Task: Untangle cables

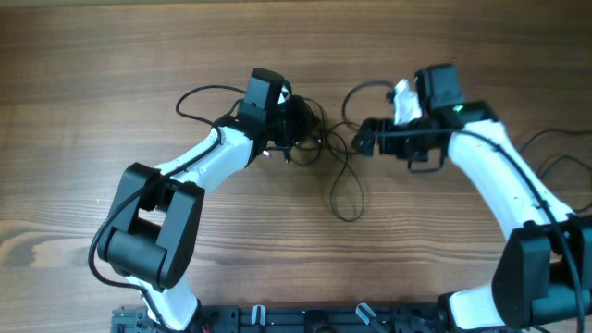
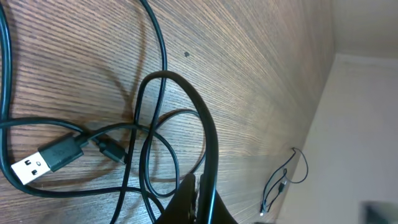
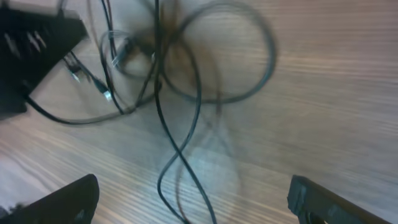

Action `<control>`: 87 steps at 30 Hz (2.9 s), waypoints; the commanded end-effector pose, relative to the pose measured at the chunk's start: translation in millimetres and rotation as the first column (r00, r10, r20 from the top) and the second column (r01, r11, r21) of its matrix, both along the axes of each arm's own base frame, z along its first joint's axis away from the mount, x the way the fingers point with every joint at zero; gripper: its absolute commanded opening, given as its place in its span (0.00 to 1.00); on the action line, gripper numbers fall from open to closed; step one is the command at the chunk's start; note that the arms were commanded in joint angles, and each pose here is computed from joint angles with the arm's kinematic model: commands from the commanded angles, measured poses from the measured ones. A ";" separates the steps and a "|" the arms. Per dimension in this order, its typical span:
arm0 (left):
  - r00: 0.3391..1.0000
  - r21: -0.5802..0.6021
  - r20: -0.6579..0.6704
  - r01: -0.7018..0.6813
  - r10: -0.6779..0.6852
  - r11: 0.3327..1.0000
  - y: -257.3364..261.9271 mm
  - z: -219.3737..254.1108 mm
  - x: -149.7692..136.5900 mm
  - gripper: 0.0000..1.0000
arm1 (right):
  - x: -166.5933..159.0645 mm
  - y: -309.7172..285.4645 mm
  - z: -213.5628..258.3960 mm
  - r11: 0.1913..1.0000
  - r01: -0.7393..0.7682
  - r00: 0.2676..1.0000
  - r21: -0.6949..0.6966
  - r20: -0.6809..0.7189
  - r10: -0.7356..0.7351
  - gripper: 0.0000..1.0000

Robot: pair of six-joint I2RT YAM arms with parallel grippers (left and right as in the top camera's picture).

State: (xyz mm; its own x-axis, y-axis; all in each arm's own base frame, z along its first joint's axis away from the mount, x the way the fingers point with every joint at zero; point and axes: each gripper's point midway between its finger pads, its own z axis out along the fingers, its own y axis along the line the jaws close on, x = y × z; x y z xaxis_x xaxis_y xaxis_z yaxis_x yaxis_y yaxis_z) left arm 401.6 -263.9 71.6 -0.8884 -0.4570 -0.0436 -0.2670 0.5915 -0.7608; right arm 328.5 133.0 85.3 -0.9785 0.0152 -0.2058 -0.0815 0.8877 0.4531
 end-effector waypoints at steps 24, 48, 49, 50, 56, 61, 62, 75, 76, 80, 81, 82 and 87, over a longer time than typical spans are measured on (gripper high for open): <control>0.999 -0.154 0.054 0.007 0.001 0.988 119.1 60.3 13.8 0.04 | 5.6 -78.3 -37.1 0.898 0.404 0.915 -0.173 0.065 -0.399 0.04; 0.768 0.302 -0.115 -0.577 0.630 0.759 420.8 -2.1 -58.3 0.04 | -2.4 -276.9 112.5 0.571 0.812 0.557 -0.122 0.453 -0.696 0.04; 0.717 0.365 -0.135 -0.605 0.683 0.708 435.6 -8.1 -70.2 0.04 | -1.3 -281.2 125.0 0.558 0.821 0.543 -0.124 0.474 -0.693 0.04; 0.649 0.420 -0.156 -0.639 0.745 0.644 450.1 -13.2 -82.9 0.04 | -0.3 -284.3 137.1 0.548 0.827 0.531 -0.124 0.492 -0.690 0.04; 0.550 0.379 -0.235 -0.707 0.801 0.597 460.4 -14.7 -102.8 0.04 | 21.5 -263.0 192.7 0.654 0.756 0.540 0.021 0.545 -0.641 0.04; 0.875 0.121 -0.063 -0.470 0.479 0.874 394.8 16.1 -53.6 0.04 | 46.7 -257.0 229.5 0.719 0.684 0.489 0.123 0.655 -0.576 0.05; 0.899 0.122 -0.043 -0.428 0.436 0.895 385.3 17.2 -50.1 0.04 | 50.2 -260.5 242.3 0.716 0.685 0.457 0.133 0.687 -0.565 0.05; 0.989 0.319 -0.036 -0.125 0.144 0.939 297.7 0.1 -32.2 0.04 | 112.6 -339.3 309.6 0.596 0.802 0.230 0.027 0.908 -0.350 0.05; 0.991 0.328 -0.038 -0.110 0.130 0.938 292.3 -0.7 -31.8 0.04 | 119.6 -354.0 299.9 0.552 0.834 0.238 -0.015 0.912 -0.334 0.05; 0.996 0.330 -0.039 -0.064 0.081 0.942 273.5 -0.9 -30.9 0.04 | 150.6 -388.3 260.8 0.476 0.865 0.295 -0.156 0.927 -0.233 0.04; 0.997 0.329 -0.041 -0.054 0.071 0.943 268.7 -0.9 -30.8 0.04 | 162.8 -393.7 249.8 0.477 0.860 0.308 -0.183 0.931 -0.197 0.05; 0.998 0.329 -0.041 -0.040 0.056 0.944 263.2 -0.9 -30.8 0.04 | 172.3 -398.3 239.4 0.476 0.856 0.315 -0.200 0.932 -0.176 0.05; 0.999 0.326 -0.044 0.013 0.001 0.945 240.2 -1.0 -31.5 0.04 | 200.8 -429.0 179.2 0.423 0.876 0.326 -0.230 0.930 -0.170 0.05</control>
State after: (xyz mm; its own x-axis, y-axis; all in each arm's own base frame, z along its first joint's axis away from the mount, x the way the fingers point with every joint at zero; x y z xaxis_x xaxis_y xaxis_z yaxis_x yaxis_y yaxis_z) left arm 369.0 -10.9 61.8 -0.8789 -0.4631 -0.1145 -0.3446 0.7822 -0.5190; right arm 524.5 -270.7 295.4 -0.1742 0.0222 -0.9845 0.5341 0.8420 -0.0755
